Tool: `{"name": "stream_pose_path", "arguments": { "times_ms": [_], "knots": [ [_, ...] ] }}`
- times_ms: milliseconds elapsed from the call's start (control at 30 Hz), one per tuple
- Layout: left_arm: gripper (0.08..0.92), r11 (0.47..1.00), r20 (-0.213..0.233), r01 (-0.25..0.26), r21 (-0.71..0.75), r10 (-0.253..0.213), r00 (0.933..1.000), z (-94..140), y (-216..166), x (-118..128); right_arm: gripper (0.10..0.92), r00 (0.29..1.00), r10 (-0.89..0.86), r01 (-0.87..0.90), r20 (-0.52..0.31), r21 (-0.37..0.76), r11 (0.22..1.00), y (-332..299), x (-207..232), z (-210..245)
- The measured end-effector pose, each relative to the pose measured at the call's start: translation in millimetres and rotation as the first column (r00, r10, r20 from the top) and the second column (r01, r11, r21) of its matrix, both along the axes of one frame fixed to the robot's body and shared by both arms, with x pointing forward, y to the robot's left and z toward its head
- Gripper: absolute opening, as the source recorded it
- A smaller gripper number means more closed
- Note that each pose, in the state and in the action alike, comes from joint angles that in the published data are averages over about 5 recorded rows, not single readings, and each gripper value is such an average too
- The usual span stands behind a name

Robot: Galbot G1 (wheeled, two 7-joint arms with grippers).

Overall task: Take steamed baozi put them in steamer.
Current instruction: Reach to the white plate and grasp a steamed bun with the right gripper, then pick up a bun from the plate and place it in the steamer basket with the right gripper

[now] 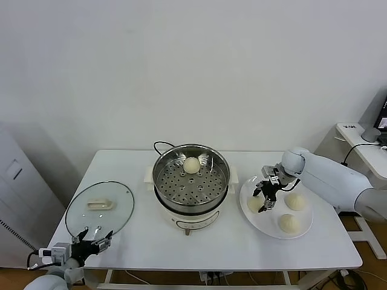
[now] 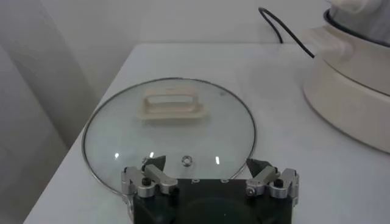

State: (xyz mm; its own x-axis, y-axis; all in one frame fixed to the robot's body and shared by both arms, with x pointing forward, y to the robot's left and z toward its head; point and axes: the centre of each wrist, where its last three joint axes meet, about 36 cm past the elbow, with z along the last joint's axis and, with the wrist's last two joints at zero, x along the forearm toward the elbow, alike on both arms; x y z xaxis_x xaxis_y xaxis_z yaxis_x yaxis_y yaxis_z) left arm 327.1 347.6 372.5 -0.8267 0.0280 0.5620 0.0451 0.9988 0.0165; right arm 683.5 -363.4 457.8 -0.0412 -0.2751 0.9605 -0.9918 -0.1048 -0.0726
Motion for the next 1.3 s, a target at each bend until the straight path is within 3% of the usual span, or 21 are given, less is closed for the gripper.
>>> {"name": "stream_pose_path", "arguments": {
  "times_ms": [133, 400, 1000, 1300],
  "knots": [
    [0.823, 1.0, 0.001, -0.001, -0.002, 0.001, 1.0, 0.1, -0.5, 0.0, 0.518, 1.0, -0.001, 0.001, 0.002, -0.005, 1.0, -1.4, -0.5, 2.6],
    [0.823, 1.0, 0.004, -0.004, -0.006, 0.004, 1.0, 1.1, -2.7, 0.2, 0.507, 1.0, 0.006, -0.006, 0.005, -0.018, 1.0, -2.9, 0.8, 26.8],
    [0.823, 1.0, 0.011, -0.006, -0.005, 0.006, 0.9999, 3.6, -6.7, 0.4, 0.509, 0.997, 0.008, -0.012, 0.071, 0.061, 0.998, 31.5, -1.4, 212.3],
    [0.823, 1.0, 0.014, -0.005, -0.006, 0.005, 0.9999, 4.4, -7.8, 1.1, 0.509, 0.996, -0.016, -0.002, 0.089, 0.197, 0.98, 83.1, -10.2, 250.7]
  ]
}}
